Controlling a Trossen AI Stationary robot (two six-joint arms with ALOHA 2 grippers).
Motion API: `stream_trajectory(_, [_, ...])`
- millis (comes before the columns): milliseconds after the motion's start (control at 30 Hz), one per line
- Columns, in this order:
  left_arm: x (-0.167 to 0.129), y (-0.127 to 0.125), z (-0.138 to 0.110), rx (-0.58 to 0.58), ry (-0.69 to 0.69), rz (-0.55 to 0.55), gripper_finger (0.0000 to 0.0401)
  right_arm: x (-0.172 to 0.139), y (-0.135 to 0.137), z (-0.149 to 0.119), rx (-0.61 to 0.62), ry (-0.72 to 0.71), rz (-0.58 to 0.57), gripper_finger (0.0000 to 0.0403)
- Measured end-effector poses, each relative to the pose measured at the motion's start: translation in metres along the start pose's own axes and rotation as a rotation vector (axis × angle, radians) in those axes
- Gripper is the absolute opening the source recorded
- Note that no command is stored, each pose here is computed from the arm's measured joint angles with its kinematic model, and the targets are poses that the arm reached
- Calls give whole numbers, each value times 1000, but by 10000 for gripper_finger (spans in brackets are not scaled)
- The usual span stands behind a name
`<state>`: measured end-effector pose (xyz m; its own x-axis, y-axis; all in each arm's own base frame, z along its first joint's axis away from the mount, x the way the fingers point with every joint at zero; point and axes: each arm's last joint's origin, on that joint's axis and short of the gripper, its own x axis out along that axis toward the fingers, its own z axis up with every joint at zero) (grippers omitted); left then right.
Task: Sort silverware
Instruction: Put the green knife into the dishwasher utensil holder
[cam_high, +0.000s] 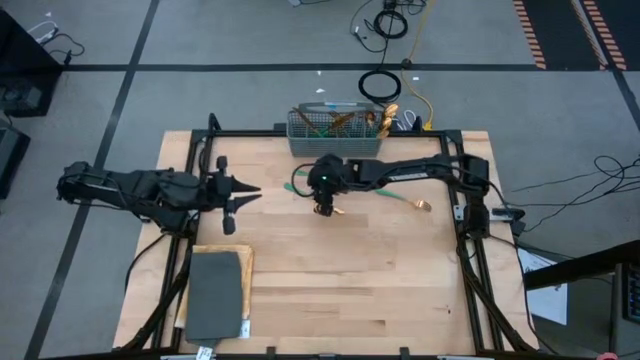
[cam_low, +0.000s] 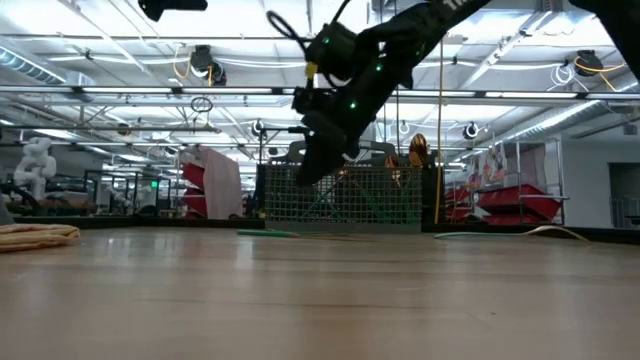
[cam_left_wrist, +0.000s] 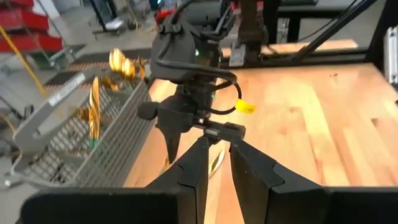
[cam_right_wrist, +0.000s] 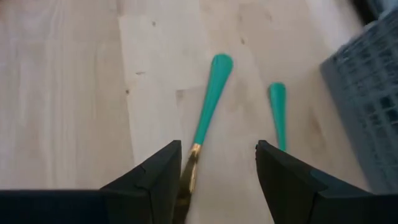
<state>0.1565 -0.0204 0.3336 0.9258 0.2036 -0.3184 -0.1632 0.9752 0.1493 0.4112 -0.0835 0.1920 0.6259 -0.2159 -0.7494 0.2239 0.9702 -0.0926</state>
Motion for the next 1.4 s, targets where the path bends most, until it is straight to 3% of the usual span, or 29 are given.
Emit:
stream_trajectory(367, [4,-2,-4,27,46,3,74,23,13,-31,56,300,108,194])
stream_trajectory(767, [9,-4,-6,43,69,4,74,48,12,-49,86,388,120,190])
stream_trajectory(933, [9,-4,-7,46,77,5,74,54,12,-57,103,434,75,139])
stream_trajectory(1167, [9,-3,-8,49,84,5,74,54,13,-59,111,451,49,23])
stream_trajectory(1400, [9,-3,-8,51,88,5,74,50,25,-55,78,449,52,4])
